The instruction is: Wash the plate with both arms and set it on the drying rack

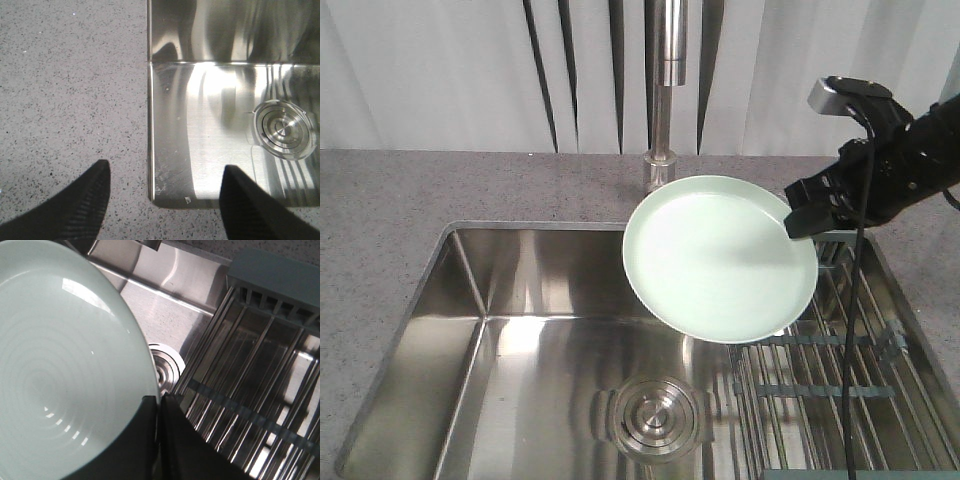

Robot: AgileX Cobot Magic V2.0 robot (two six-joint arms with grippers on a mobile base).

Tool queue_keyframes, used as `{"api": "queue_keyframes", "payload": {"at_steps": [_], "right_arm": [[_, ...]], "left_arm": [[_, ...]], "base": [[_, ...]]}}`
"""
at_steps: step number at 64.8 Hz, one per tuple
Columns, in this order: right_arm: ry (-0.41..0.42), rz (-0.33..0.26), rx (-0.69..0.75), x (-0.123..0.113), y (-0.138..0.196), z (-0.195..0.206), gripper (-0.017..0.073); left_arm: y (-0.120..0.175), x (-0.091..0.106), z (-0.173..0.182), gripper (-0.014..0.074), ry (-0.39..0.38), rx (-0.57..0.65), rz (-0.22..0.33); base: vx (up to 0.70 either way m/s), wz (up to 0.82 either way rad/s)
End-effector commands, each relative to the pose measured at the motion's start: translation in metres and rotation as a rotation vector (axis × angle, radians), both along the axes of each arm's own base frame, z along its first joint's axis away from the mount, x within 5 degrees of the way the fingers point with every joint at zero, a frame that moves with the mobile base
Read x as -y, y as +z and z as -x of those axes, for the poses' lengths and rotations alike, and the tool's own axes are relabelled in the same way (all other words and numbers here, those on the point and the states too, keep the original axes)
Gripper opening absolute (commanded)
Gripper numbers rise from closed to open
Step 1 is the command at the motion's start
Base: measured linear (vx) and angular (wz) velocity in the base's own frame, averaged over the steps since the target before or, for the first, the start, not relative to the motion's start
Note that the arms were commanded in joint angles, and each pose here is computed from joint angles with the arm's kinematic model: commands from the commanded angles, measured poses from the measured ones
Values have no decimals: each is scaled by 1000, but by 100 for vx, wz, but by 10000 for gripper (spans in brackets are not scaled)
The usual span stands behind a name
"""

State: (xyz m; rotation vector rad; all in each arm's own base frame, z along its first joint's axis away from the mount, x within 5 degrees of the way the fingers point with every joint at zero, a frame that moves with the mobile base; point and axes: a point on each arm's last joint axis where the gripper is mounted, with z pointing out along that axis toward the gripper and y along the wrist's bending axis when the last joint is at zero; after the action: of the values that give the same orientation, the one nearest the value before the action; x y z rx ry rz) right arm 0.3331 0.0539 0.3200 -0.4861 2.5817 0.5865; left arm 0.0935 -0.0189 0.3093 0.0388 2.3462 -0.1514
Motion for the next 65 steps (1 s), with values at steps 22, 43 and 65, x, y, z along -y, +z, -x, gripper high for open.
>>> {"api": "queue_keyframes", "payload": {"at_steps": [22, 43, 65], "right_arm": [[-41, -26, 80, 2, 6, 55, -2], [2, -27, 71, -27, -1, 72, -1], [78, -54, 103, -69, 4, 64, -1]], "left_arm": [[11, 1, -4, 441, 1, 78, 24], [11, 1, -4, 441, 1, 78, 24], [11, 1, -4, 441, 1, 78, 24]], "base": [[0, 0], [0, 0], [0, 0]]}}
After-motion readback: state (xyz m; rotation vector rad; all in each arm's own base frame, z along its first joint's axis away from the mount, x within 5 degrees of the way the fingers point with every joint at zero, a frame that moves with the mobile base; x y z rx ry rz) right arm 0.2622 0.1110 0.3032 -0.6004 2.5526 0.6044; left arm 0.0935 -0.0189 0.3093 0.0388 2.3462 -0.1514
